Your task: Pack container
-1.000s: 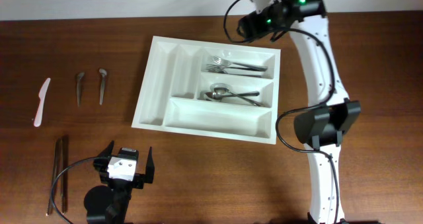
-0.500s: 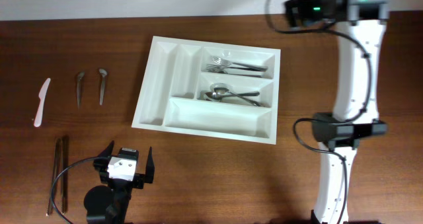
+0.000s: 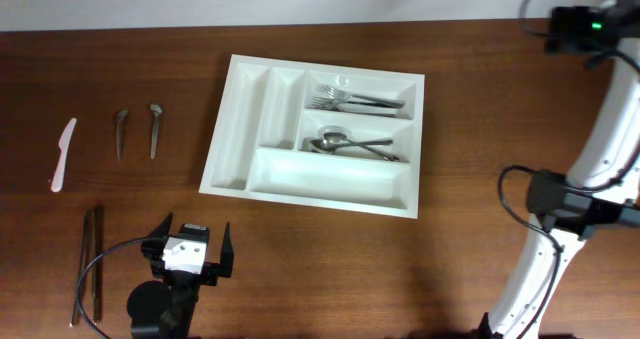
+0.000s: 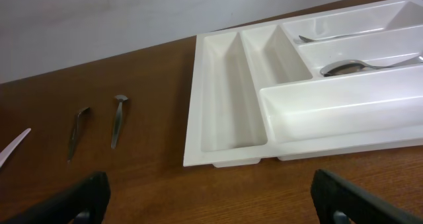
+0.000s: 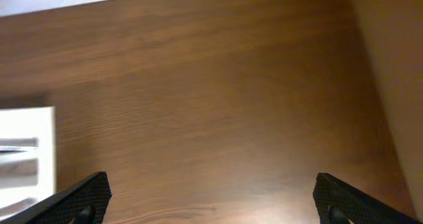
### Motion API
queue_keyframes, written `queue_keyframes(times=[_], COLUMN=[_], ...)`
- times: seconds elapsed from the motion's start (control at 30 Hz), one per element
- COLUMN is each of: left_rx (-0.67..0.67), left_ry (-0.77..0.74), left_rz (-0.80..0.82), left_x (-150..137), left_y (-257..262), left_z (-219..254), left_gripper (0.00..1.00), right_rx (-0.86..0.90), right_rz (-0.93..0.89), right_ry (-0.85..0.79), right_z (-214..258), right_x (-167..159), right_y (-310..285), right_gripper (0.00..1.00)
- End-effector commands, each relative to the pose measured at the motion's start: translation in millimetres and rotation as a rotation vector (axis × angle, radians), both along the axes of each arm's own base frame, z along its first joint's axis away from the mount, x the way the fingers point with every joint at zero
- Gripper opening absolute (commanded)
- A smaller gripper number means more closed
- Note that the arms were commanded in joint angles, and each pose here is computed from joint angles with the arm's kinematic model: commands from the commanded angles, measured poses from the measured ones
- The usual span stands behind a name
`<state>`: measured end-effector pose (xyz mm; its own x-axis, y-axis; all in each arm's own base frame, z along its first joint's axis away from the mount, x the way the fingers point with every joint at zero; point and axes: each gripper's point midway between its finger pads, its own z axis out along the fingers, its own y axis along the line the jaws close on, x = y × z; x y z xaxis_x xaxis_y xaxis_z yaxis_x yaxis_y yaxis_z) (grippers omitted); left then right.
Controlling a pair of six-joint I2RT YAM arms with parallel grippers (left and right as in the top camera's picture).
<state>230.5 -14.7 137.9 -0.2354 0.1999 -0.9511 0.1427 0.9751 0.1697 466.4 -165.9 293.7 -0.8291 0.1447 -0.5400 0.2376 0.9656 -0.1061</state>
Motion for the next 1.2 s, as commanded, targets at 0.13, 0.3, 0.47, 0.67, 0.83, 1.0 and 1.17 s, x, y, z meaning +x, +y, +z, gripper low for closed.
queue_keyframes(times=[0.13, 0.3, 0.47, 0.67, 0.83, 1.0, 1.17], left_rx=[0.014, 0.014, 0.014, 0.014, 0.014, 0.014, 0.014], left_ry=[-0.004, -0.004, -0.004, -0.004, -0.004, -0.004, -0.004], left_rz=[0.009, 0.009, 0.009, 0.009, 0.009, 0.009, 0.009], left_x=[0, 0, 0, 0, 0, 0, 0], left_y=[2, 2, 2, 2, 2, 2, 2], left_z=[0, 0, 0, 0, 0, 0, 0], left_gripper=[0.99, 0.99, 0.99, 0.99, 0.99, 0.99, 0.99], right_rx=[0.056, 0.099, 0.105, 0.12, 0.131, 0.133, 0.133], right_rz=[-0.221, -0.254, -0.246, -0.247, -0.246, -0.245, -0.245], right_ry=[0.075, 0.163, 0.183, 0.221, 0.248, 0.247, 0.247], right_z=[-30, -66, -87, -111, -120, -120, -120], right_x=[-28, -30, -20, -16, -19, -18, -18], right_y=[-68, -80, -81, -83, -81, -81, -81], right_gripper=[0.99, 0.99, 0.99, 0.99, 0.99, 0.99, 0.99])
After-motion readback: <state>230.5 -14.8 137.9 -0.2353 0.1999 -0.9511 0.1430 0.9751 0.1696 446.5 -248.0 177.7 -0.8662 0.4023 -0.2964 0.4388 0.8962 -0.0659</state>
